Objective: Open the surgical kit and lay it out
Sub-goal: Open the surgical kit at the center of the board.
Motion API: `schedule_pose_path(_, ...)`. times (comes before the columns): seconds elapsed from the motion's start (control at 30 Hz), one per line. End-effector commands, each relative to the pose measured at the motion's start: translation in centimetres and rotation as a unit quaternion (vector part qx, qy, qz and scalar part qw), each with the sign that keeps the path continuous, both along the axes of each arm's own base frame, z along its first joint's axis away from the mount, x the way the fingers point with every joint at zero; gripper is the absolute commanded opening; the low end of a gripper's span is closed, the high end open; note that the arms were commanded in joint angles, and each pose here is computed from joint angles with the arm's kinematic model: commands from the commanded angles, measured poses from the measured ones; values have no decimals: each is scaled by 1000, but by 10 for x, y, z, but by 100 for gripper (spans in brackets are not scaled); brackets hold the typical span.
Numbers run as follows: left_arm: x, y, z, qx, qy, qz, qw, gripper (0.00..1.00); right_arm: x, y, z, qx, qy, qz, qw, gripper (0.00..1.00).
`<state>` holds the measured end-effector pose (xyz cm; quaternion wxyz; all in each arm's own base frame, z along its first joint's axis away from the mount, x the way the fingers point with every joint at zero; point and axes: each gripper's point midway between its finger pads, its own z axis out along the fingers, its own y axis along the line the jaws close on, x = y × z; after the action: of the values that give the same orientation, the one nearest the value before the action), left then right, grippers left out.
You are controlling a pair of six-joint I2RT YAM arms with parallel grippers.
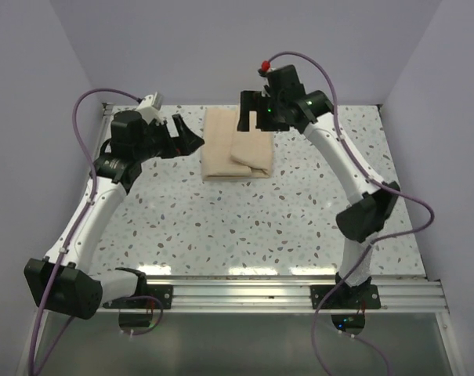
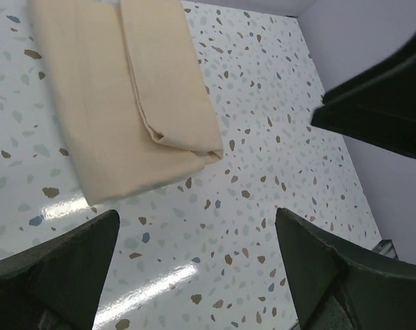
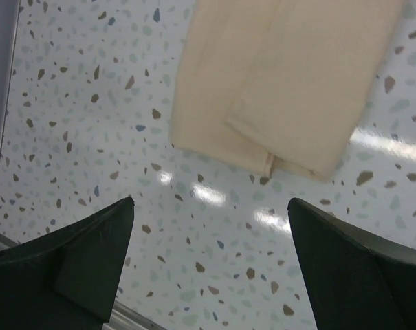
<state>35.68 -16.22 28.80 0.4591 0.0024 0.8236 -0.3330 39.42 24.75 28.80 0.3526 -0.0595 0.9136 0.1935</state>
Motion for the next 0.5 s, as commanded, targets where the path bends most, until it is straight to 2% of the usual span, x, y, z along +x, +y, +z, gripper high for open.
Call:
schedule_pose_path(0.0,-18,10,4,30,-7,5,1000,99,31,41,-26,-17,12,34,999,98)
schedule_pose_path(0.07,-24,15,6,41,-13,9,999,98,41,57,-26,-14,8,40,999,97)
schedule_pose_path(0.1,-30,18,6,46,-9,11,999,98,50,65,-57,-26,33,37,998,97)
schedule_pose_path(0.17,-34,22,2,57,-5,15,998,97,56,75,-73,-29,40,37,998,96)
schedule_pose_path(0.33,-52,31,-18,72,20,27,997,96,71,89,-147,-63,66,35,995,95)
schedule_pose_path(0.47,-61,32,-27,73,29,25,997,95,86,85,-195,-101,76,20,992,93)
